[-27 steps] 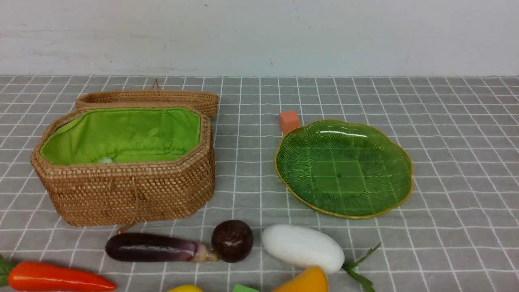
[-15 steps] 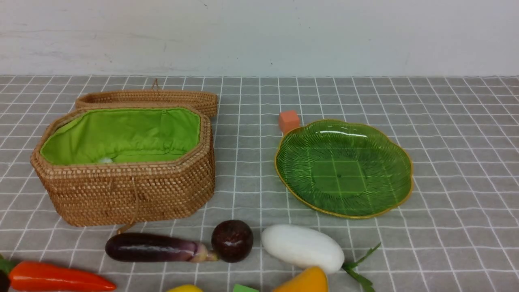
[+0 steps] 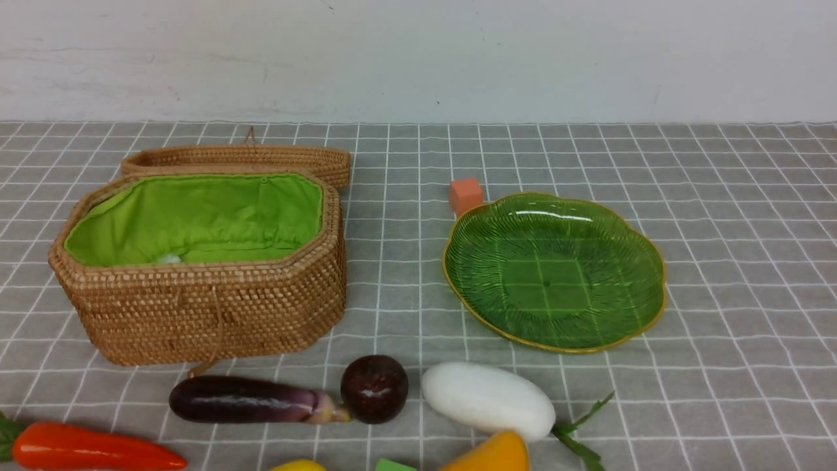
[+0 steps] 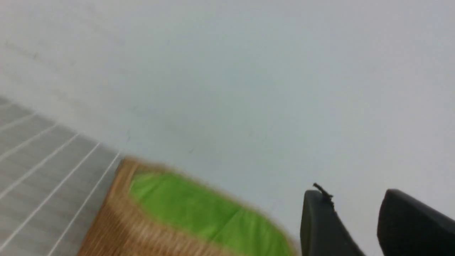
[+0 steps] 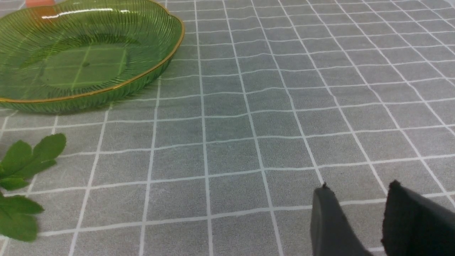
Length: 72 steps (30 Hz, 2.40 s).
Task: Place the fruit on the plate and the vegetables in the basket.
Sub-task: Use the left arm to grab a carrot and put it into the left basket
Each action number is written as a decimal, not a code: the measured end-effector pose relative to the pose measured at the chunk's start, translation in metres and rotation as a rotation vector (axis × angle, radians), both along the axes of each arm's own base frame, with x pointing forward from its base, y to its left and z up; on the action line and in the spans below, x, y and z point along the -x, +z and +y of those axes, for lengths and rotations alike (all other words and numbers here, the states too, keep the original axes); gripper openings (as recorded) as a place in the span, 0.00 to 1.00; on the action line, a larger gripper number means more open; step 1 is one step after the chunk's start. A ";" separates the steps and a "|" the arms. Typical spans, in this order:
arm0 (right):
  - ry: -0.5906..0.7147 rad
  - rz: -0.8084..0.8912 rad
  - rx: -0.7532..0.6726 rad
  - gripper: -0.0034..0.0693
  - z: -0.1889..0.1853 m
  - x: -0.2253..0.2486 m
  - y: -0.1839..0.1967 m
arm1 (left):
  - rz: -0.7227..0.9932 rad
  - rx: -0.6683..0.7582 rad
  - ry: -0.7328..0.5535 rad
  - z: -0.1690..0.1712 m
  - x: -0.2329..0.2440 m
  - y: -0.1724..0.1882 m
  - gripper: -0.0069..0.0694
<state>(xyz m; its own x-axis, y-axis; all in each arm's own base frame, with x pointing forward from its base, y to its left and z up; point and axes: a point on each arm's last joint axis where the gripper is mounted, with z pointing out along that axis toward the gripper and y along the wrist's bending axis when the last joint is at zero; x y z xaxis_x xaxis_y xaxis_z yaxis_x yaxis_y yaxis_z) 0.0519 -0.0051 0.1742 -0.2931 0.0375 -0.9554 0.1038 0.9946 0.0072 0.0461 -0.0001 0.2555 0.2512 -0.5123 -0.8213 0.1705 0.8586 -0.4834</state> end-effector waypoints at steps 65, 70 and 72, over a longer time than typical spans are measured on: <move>0.000 0.000 0.000 0.38 0.000 0.000 0.000 | 1.422 0.575 0.329 -0.003 -0.165 -0.006 0.41; 0.000 0.000 0.000 0.38 0.000 0.000 0.000 | 1.220 0.624 0.210 -0.007 -0.164 0.044 0.41; 0.000 0.000 0.000 0.38 0.000 0.000 0.000 | 1.117 0.646 0.152 -0.010 -0.175 0.068 0.41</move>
